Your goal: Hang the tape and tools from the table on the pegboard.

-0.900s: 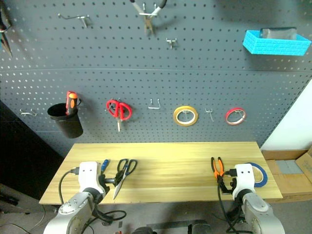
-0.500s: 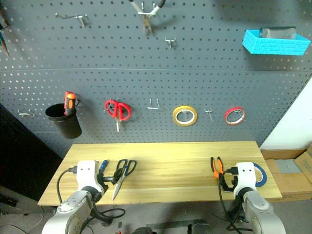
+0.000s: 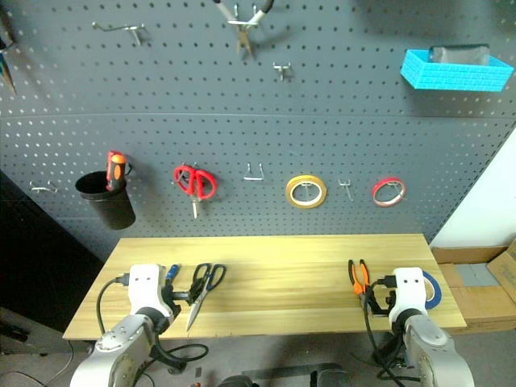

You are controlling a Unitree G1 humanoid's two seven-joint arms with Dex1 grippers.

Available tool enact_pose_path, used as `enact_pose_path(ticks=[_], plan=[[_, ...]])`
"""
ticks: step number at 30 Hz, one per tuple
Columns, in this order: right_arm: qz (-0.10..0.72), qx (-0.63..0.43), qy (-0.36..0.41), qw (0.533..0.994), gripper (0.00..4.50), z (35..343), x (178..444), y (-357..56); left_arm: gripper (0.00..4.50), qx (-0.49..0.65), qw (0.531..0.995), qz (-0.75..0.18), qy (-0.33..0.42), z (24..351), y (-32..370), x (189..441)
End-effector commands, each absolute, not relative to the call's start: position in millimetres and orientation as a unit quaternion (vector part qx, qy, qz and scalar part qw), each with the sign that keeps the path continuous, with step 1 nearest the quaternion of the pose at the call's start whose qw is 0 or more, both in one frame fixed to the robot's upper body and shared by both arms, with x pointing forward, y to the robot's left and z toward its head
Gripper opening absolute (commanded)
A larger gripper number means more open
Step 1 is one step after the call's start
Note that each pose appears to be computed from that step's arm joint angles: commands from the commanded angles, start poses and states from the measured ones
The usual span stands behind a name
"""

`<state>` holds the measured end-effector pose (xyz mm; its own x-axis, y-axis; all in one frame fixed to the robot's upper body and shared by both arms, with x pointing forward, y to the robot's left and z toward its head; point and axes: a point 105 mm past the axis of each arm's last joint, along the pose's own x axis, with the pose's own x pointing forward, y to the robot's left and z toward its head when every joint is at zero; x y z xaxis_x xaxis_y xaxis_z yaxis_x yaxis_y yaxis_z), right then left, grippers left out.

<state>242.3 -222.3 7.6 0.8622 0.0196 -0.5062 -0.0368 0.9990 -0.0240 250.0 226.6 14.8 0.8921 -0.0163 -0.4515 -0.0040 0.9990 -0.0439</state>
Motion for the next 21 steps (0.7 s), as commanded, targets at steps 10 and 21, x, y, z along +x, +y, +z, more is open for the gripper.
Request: enact_pose_path(ticks=[10, 21], plan=[[-0.003, -0.056, 0.256, 0.965, 4.49, 7, 268, -260, 4.49, 0.015, 0.969, -0.177, 0.171, 51, 158, 288], [-0.007, -0.034, 0.273, 0.961, 4.49, 8, 298, -288, 4.49, 0.087, 0.829, -0.529, 0.157, 57, 15, 285]])
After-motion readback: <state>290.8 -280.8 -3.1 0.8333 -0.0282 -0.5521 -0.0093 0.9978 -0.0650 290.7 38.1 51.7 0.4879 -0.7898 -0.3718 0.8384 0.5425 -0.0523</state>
